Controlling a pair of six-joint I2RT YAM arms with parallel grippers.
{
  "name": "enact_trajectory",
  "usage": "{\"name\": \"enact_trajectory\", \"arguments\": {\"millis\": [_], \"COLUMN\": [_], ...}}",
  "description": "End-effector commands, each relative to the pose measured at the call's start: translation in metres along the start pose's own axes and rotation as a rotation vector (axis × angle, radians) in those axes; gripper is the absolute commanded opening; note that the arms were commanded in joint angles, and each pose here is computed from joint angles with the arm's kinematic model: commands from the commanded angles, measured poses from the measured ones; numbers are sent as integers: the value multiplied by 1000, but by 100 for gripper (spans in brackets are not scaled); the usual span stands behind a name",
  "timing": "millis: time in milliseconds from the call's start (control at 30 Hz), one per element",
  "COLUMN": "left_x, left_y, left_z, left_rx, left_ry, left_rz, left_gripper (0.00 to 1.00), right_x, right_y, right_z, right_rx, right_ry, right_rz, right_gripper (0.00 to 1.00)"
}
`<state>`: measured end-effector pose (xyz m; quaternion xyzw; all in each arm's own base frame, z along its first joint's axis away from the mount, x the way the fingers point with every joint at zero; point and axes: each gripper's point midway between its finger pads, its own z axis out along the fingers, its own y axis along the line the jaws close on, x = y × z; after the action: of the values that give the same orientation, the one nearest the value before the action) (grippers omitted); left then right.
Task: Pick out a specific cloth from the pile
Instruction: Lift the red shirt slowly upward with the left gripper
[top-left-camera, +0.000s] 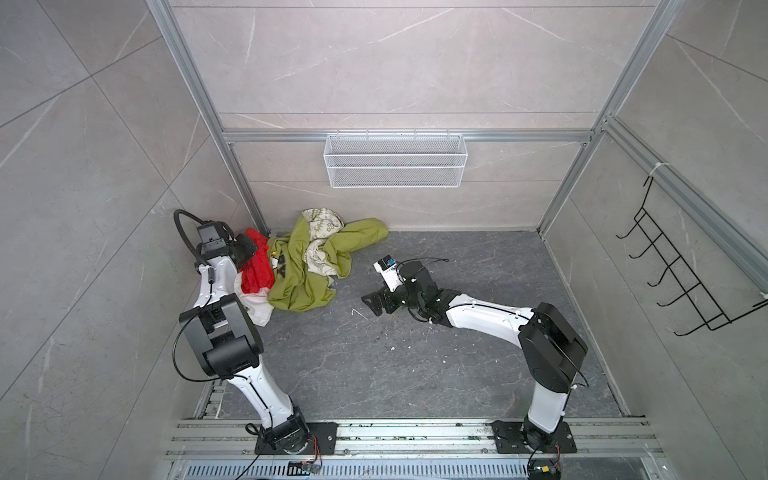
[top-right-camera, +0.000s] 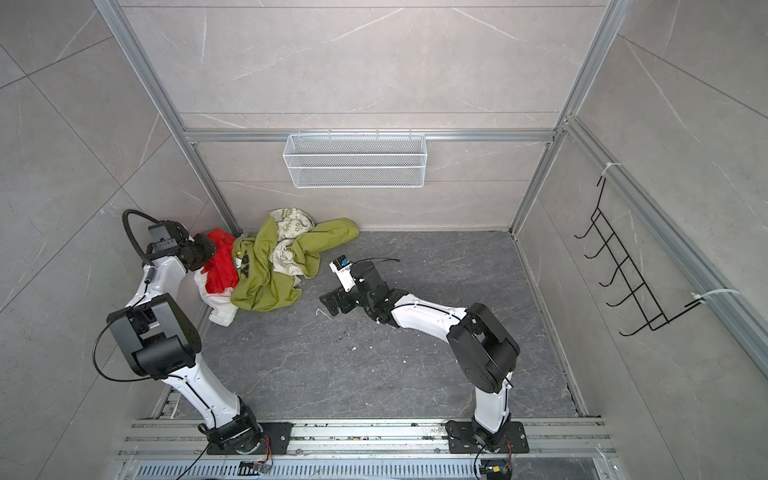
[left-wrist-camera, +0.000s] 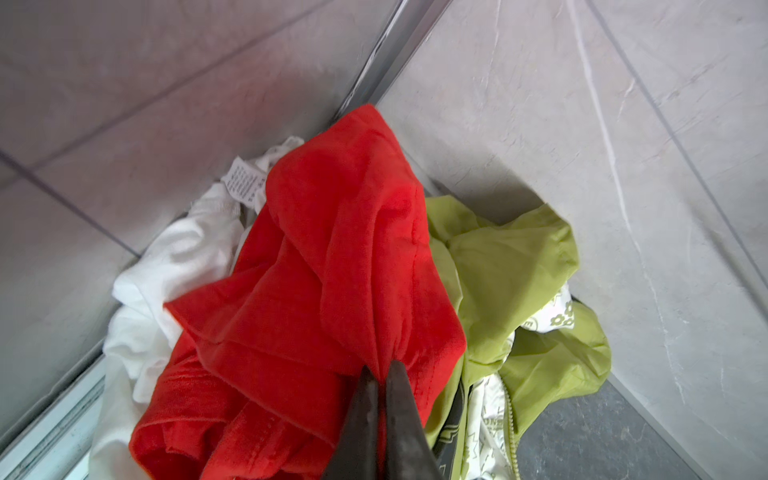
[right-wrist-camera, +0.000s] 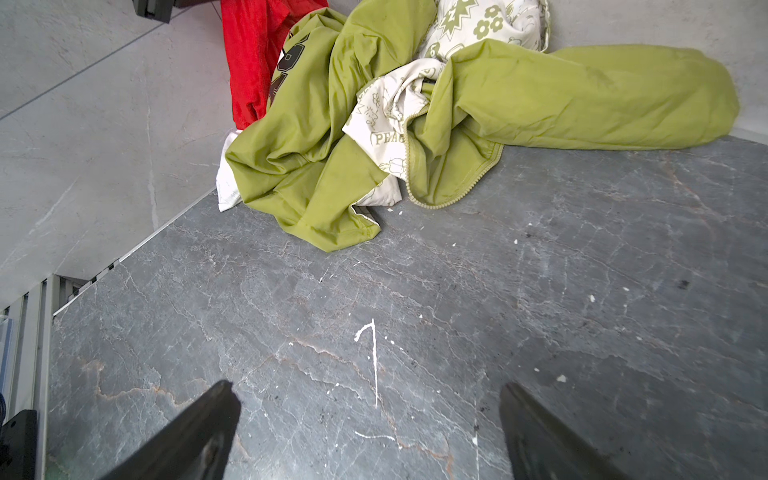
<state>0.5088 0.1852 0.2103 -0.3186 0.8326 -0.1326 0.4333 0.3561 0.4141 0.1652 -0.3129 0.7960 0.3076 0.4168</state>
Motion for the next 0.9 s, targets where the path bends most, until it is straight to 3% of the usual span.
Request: {"name": "enact_trajectory", "arguments": {"millis": [0, 867], "left_x": [-48, -76], "left_y": [-40, -81], "left_z": [-48, -106], "left_rx": [77, 141], "left_ry": [-145, -254], "left_rz": [38, 69], "left_gripper": [0, 0], "right_x": [-19, -14], "right_y": [9, 23], "right_z": [-10, -13], "right_rx": [-4, -9], "right_ry": [-39, -50], "right_rz": [-21, -46], "right_gripper": [99, 99]}}
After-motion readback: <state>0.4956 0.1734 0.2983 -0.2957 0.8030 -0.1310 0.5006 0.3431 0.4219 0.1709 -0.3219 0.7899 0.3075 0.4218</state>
